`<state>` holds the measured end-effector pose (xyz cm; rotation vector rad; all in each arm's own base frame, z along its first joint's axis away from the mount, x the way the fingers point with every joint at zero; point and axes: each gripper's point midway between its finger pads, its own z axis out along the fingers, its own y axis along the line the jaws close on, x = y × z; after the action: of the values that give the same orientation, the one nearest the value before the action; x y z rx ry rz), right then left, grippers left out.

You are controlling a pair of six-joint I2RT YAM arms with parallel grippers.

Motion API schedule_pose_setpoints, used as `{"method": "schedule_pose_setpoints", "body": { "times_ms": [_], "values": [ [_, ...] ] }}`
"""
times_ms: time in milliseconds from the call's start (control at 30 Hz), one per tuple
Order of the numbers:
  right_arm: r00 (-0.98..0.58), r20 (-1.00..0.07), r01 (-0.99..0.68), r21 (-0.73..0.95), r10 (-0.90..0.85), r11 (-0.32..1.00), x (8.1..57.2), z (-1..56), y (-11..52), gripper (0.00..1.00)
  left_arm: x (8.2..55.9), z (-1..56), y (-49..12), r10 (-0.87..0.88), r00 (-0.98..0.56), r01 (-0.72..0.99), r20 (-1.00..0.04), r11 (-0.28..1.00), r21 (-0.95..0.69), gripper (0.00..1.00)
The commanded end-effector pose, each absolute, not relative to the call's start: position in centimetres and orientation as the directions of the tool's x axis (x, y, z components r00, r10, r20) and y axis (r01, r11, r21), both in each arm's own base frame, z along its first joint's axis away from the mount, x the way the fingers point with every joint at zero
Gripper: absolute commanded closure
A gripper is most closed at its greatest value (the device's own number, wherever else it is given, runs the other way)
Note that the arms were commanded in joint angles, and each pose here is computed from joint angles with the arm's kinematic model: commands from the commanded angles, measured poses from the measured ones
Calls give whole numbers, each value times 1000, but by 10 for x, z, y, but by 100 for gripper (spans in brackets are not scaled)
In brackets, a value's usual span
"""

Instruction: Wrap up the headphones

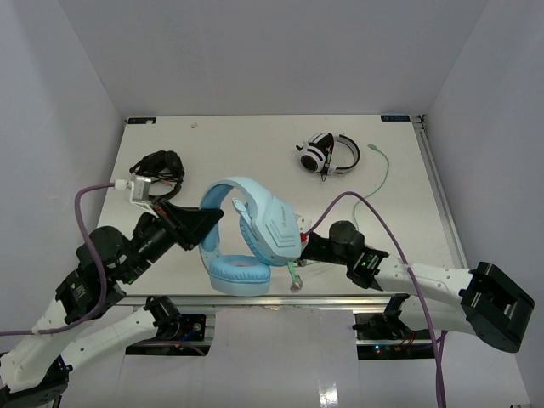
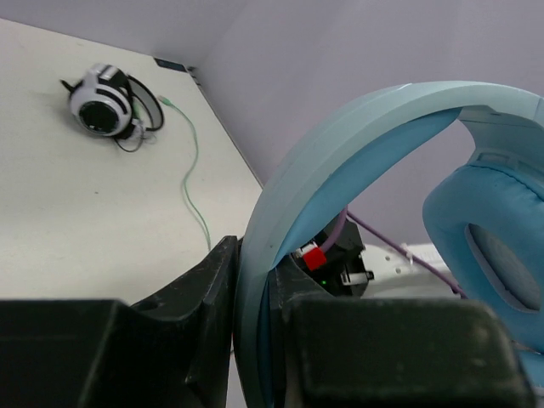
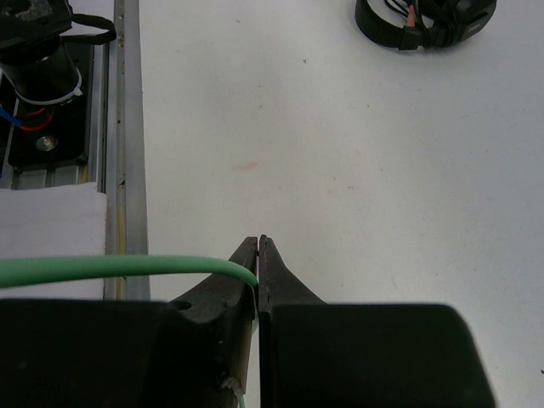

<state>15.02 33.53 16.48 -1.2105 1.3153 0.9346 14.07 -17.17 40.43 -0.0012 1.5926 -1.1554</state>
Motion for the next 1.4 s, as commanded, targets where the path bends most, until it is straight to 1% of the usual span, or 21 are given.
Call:
{"method": "schedule_pose_setpoints", "body": {
  "times_ms": [0,133,200,267,400,467,567,733,867,967,1033,1100,1200,1367],
  "values": [
    [156,-986,-976,-162,-52,143,152,209,352,92,111,426,-213,-475,-469,706,-745,304,-639,100],
    [163,-985,-975,-169,-53,142,158,221,361,92,103,406,-238,-344,-507,752,-791,272,-600,100],
    [154,-985,-974,-165,-79,156,164,220,362,92,102,391,-248,-279,-516,768,-810,268,-582,100],
    [153,-983,-967,-170,-101,191,172,222,362,92,104,369,-253,-211,-504,785,-838,292,-546,100],
    [142,-977,-939,-184,-159,291,194,227,352,92,110,316,-255,-120,-534,761,-837,364,-537,100],
    [127,-976,-932,-179,-176,317,203,230,346,92,114,292,-255,-81,-552,742,-830,405,-534,100],
    [88,-980,-916,-151,-180,372,223,244,333,92,121,266,-252,-40,-569,715,-821,470,-518,100],
    [28,-977,-891,-121,-212,437,245,256,315,92,129,250,-252,-31,-591,679,-806,521,-518,100],
    [5,-972,-883,-114,-233,455,248,271,310,92,152,222,-248,-39,-631,574,-775,648,-500,100],
    [-13,-972,-883,-100,-236,458,245,276,308,92,176,196,-237,-64,-640,460,-766,767,-448,100],
    [-12,-972,-888,-97,-233,449,244,278,309,92,192,183,-227,-80,-626,381,-776,836,-394,100],
    [-40,-963,-894,-84,-265,441,240,268,307,92,208,163,-216,-75,-625,287,-777,904,-318,100],
    [-59,-959,-898,-71,-278,435,238,261,306,92,222,148,-208,-70,-629,198,-774,949,-246,100],
    [-94,-956,-916,-27,-279,400,228,255,310,92,235,140,-207,-88,-628,120,-774,971,-207,100]
  ]
}}
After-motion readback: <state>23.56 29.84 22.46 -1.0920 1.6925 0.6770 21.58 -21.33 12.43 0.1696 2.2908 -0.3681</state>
